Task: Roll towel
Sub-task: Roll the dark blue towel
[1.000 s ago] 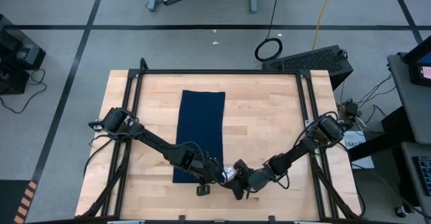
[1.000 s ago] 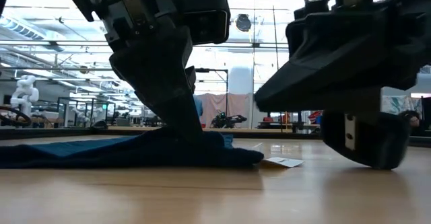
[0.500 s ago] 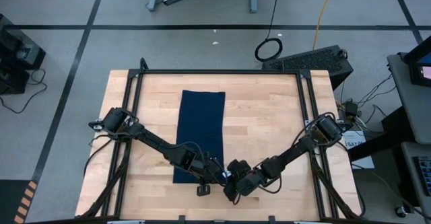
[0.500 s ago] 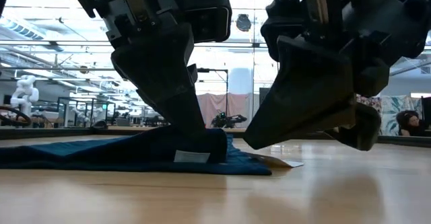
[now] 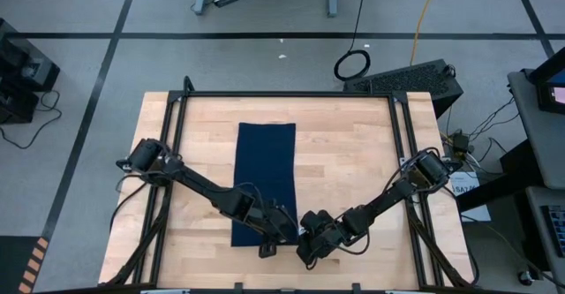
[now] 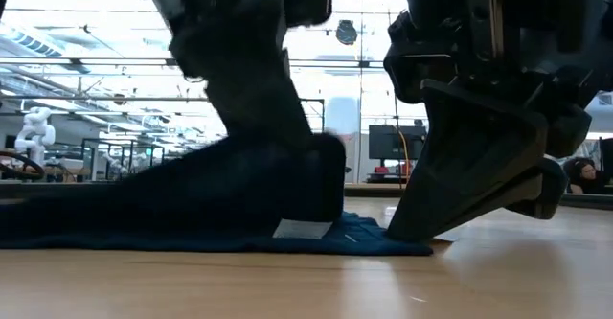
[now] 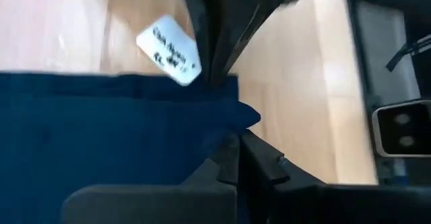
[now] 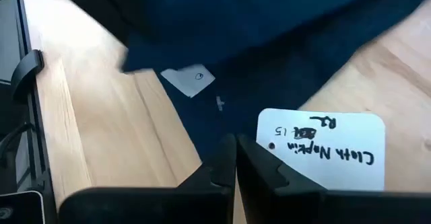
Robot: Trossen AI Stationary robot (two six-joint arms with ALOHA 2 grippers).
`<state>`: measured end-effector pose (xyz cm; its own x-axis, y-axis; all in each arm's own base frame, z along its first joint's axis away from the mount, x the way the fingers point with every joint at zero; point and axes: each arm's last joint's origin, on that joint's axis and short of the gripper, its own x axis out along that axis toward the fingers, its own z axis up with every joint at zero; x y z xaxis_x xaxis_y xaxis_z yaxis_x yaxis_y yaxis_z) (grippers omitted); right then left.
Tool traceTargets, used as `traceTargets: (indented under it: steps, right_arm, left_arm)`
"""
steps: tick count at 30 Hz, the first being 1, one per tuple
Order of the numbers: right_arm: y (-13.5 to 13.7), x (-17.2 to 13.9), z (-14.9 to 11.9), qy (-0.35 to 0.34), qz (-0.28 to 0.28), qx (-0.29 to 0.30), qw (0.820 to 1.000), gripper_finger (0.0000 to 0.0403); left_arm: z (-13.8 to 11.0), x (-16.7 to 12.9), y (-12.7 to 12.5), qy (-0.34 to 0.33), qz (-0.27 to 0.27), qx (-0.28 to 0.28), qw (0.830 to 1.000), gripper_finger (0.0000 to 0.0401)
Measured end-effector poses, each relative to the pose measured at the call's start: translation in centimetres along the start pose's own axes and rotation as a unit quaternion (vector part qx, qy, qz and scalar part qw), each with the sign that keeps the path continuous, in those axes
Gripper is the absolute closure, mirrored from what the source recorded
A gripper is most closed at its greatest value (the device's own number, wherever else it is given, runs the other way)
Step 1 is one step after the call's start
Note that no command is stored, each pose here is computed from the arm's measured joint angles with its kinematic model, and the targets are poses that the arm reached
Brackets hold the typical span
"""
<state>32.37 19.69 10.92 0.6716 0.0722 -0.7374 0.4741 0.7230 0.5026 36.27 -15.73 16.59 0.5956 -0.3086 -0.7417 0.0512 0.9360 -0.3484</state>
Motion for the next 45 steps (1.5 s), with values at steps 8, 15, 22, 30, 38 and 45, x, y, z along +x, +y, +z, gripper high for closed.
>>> traceTargets:
  steps: [8, 15, 22, 30, 38, 45]
  right_arm:
    - [0.0, 0.0, 0.0, 0.0, -0.001, 0.013, 1.0, 0.0397]
    - [0.0, 0.0, 0.0, 0.001, -0.002, 0.012, 1.0, 0.0397]
    - [-0.1, 0.0, 0.0, 0.002, -0.003, 0.011, 1.0, 0.0397]
    - [-0.1, 0.1, -0.1, 0.009, -0.001, 0.019, 1.0, 0.0397]
    - [0.5, -1.9, 0.3, 0.02, -0.001, 0.038, 0.999, 0.0397]
    - [2.4, -5.2, -0.7, -0.02, 0.029, 0.064, 0.997, 0.0396]
  left_arm:
    - [1.8, -3.5, -1.0, -0.064, -0.005, -0.012, 0.998, 0.0398]
    - [2.2, -3.2, -1.3, -0.088, -0.018, -0.024, 0.996, 0.0398]
    - [2.9, -3.5, -1.0, -0.109, -0.016, -0.037, 0.993, 0.0399]
    - [3.1, -3.8, -1.0, -0.102, -0.012, -0.042, 0.994, 0.0399]
    - [2.8, -3.8, -0.9, -0.09, -0.001, -0.043, 0.995, 0.0399]
    - [3.2, -3.9, -0.4, -0.098, 0.003, -0.048, 0.994, 0.04]
